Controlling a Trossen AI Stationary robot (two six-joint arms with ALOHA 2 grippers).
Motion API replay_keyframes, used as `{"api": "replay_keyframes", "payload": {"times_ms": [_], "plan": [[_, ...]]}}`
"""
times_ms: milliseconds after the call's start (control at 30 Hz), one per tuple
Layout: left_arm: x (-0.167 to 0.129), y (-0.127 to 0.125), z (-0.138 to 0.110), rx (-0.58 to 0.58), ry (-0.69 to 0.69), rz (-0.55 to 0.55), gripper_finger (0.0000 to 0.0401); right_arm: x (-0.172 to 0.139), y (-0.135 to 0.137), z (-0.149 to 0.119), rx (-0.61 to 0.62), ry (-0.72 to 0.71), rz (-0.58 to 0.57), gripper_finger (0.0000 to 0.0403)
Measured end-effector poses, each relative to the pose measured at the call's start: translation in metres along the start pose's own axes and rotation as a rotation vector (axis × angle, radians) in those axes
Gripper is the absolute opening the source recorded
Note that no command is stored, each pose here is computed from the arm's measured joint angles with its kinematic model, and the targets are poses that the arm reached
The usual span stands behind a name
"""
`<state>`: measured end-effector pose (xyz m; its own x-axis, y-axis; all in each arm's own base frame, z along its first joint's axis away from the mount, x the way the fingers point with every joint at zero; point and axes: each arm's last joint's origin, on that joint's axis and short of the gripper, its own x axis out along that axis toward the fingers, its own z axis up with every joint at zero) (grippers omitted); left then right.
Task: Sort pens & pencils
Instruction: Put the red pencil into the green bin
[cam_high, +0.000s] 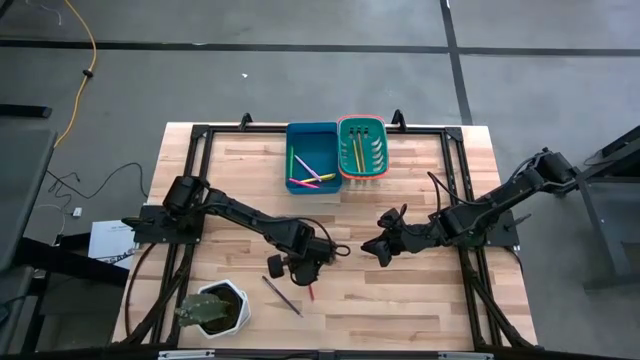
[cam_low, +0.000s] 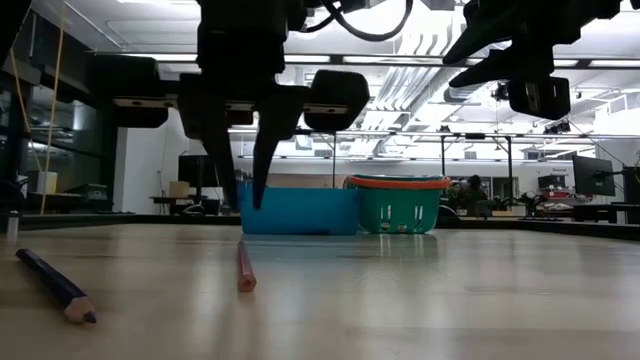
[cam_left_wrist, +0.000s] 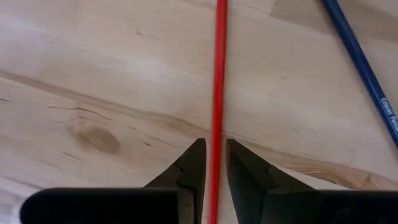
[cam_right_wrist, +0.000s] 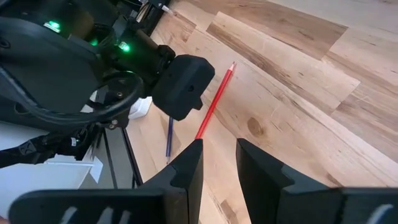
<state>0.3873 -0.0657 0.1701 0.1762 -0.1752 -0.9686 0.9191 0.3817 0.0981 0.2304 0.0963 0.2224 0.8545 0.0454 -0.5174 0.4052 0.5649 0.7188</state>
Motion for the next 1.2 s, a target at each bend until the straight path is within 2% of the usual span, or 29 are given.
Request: {"api": "replay_keyframes", "payload": {"times_ms": [533,667,900,1200], "plan": [[0.0001,0.0003,0.0002,-0.003,-0.002,0.004,0.0051,0.0000,-0.0002,-0.0002,0.003,0.002,-0.002,0.0087],[0.0000,0.0016,-0.0008,-0.001,0.038,0.036,0.0051,0.0000,-0.0002,-0.0002,0.003,0.002,-0.002,0.0087],[-0.0001,0.0038,-0.0014,-0.100,0.076,0.085,0.0051,0.0000,-0.0002,-0.0002,0.003,0.002,-0.002,0.0087],[-0.0002,0.0053,-0.0006,-0.103,0.068,0.100,0.0051,0.0000,-0.0002,-0.0002,0.003,0.002,-0.002,0.0087]]}}
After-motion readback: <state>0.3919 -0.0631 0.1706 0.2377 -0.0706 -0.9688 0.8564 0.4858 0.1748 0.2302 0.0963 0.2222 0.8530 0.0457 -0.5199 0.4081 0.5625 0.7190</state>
